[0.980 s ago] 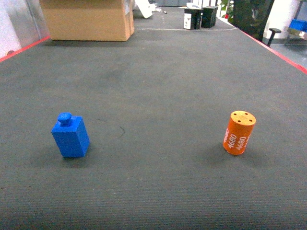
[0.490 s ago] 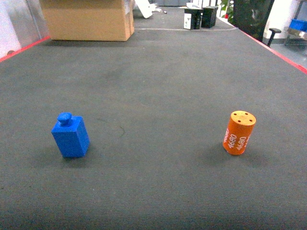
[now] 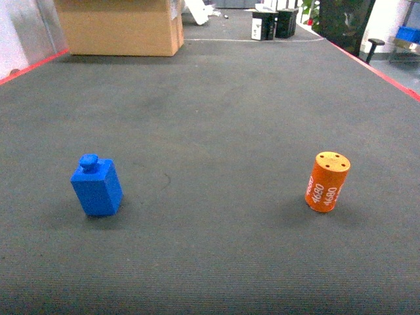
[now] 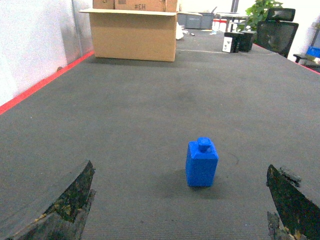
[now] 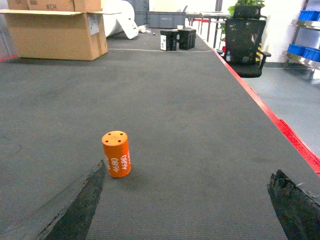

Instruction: Sort blue parts and orange caps into right shelf containers

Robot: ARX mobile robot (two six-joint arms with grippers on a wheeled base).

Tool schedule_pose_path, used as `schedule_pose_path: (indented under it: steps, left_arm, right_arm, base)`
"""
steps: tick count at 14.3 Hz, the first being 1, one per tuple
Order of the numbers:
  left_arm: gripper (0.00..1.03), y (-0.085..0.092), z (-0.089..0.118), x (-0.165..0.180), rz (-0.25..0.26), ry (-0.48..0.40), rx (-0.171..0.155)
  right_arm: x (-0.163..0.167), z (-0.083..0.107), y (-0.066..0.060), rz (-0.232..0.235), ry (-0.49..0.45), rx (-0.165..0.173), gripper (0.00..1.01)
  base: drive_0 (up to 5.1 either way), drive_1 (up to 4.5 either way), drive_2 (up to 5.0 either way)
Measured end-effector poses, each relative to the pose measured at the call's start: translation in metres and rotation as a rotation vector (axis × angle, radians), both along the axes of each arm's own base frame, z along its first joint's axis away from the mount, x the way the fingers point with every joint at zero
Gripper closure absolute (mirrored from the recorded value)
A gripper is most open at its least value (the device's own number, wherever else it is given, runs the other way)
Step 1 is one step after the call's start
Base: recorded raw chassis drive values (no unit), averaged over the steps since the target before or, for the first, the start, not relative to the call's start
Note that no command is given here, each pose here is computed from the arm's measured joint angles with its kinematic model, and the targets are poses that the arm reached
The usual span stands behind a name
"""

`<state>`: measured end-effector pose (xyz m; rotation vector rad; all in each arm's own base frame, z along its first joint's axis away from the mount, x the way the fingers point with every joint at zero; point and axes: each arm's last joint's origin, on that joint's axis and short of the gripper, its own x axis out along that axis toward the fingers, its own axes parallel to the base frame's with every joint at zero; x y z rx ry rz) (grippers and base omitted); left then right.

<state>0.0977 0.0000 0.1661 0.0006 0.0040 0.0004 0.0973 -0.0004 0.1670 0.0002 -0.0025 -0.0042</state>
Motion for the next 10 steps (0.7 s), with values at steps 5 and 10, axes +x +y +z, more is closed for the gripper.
schedule_pose_path:
  steps: [5, 10]
  left_arm:
    - [0.05, 0.0000, 0.0000, 0.0000, 0.000, 0.000, 0.000]
    - [0.05, 0.0000, 0.0000, 0.0000, 0.000, 0.000, 0.000]
  right_arm:
    - [0.0000, 0.0000, 0.0000, 0.000, 0.000, 0.000, 0.03]
    - [0.0000, 0.0000, 0.0000, 0.000, 0.000, 0.000, 0.03]
  base:
    - [0.0, 0.00, 0.0]
    - [0.0, 0.00, 0.0]
